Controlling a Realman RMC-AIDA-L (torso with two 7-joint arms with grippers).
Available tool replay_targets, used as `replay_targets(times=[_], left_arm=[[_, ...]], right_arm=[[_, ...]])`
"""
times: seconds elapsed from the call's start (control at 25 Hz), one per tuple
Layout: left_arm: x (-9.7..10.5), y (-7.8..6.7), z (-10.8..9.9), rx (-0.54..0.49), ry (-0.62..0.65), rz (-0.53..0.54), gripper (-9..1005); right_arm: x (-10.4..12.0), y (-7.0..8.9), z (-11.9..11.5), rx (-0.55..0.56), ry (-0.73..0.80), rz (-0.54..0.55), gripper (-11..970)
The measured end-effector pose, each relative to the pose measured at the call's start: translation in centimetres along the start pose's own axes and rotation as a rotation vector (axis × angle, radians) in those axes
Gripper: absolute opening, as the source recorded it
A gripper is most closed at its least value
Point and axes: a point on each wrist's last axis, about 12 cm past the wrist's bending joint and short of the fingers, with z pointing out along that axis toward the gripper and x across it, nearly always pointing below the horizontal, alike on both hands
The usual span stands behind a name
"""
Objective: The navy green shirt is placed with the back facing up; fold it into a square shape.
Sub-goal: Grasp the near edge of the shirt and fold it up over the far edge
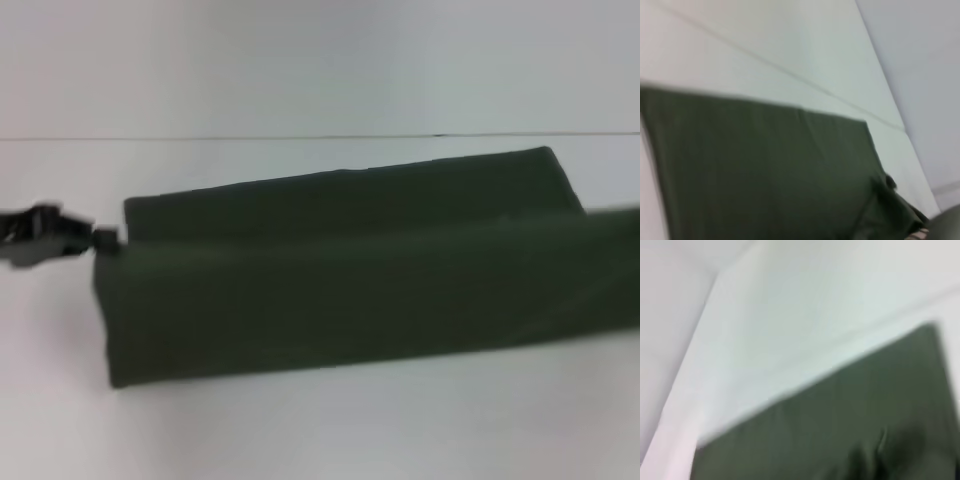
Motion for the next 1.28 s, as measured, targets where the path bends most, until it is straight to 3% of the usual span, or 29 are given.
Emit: replay_targets(times=[0.24,0.44,0.72,0.92,1.28], left_arm=[[-3.8,-0.3,4.6,-0.129,-0.091,0.003,3],[-4.4,-0.1,7.4,-0.243,-0.120,0.004,3],[-4.9,0.2,7.5,-0.296,-0.193,-0.005,3],[-5.3,0.4,7.8,-0.325,-0.230,-0.004,3],[-5.2,0.8,8.9,-0.374,-0.296,-0.012,3]], right_arm=[[-1.9,0.1,5.3,0.127,-0.187,0.012,23],[-2.9,2.0,9.8,0.241,-0.228,-0.084,23],[-5.4,5.9,11.6,0.189,-0.296,-0.155,23],[-6.2,6.7,13.6,0.261,-0.339,-0.190,24],[-5.3,7.6,17.5,0.440,-0.388,-0.307,24]])
